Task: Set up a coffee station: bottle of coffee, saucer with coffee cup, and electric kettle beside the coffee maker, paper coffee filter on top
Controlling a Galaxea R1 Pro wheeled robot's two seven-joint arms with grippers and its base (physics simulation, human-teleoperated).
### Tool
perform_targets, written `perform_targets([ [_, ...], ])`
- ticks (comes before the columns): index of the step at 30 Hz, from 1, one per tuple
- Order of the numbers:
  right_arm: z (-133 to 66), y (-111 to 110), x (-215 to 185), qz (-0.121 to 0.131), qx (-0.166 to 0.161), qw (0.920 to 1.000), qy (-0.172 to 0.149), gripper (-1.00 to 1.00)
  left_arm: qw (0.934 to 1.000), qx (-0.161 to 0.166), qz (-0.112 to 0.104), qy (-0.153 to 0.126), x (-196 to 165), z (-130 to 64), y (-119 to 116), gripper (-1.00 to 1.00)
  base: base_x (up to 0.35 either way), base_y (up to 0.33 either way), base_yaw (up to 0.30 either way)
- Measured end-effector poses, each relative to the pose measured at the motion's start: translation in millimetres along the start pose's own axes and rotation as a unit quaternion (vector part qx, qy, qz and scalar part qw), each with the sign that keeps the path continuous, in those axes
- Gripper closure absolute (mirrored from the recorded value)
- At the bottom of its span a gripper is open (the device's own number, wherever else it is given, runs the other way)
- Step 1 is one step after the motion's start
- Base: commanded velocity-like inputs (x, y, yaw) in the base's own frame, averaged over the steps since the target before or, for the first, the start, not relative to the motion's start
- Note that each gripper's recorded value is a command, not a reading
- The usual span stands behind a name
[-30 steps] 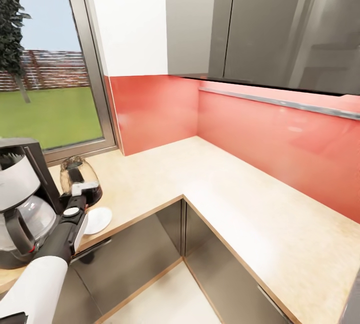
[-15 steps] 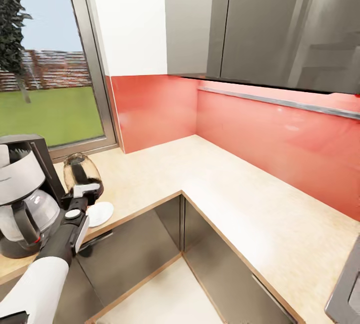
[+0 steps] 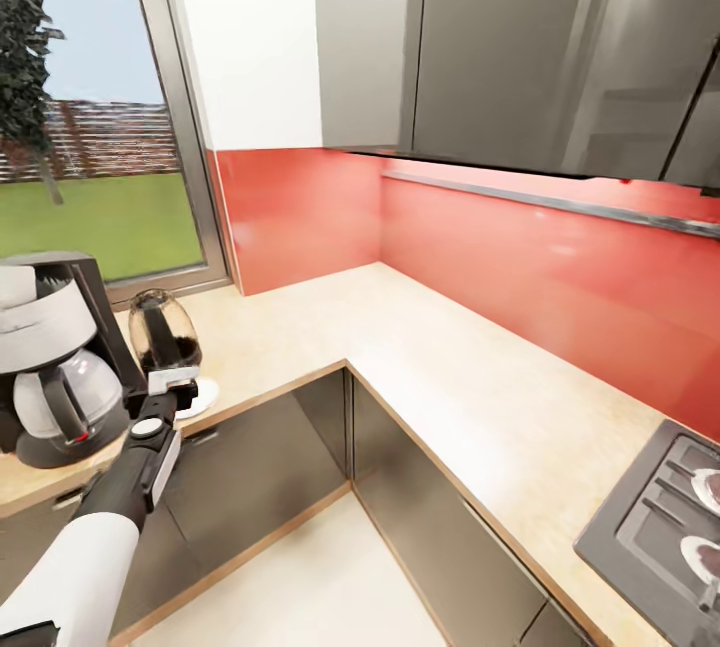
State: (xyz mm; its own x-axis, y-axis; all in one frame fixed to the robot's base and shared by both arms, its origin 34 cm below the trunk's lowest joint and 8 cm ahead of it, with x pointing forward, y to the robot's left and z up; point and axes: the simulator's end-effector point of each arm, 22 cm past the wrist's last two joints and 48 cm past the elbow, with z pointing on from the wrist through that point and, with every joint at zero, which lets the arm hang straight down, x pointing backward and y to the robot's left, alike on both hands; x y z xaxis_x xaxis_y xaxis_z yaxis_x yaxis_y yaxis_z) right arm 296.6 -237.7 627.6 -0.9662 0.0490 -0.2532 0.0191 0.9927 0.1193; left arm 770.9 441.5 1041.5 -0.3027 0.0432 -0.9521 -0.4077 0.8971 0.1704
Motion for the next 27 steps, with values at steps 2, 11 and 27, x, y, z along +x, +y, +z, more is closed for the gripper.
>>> perform_targets([
  [2, 0.0, 0, 0, 0.000, 0.000, 1.0000, 0.000, -1.00, 1.0000, 0.000, -0.001, -0.001, -1, -0.2, -1, -1.00, -0.278, -0.164, 0.000],
  [11, 0.0, 0, 0, 0.000, 0.000, 1.0000, 0.000, -1.00, 1.0000, 0.002, 0.004, -0.003, 36, -15.1, 5, -1.00, -0.285, -0.136, 0.000],
  [27, 0.0, 1, 0, 0.000, -0.001, 1.0000, 0.000, -1.00, 0.9992, 0.005, -0.008, 0.039, 176, -87.4, 34, -1.00, -0.233, -0.059, 0.000],
])
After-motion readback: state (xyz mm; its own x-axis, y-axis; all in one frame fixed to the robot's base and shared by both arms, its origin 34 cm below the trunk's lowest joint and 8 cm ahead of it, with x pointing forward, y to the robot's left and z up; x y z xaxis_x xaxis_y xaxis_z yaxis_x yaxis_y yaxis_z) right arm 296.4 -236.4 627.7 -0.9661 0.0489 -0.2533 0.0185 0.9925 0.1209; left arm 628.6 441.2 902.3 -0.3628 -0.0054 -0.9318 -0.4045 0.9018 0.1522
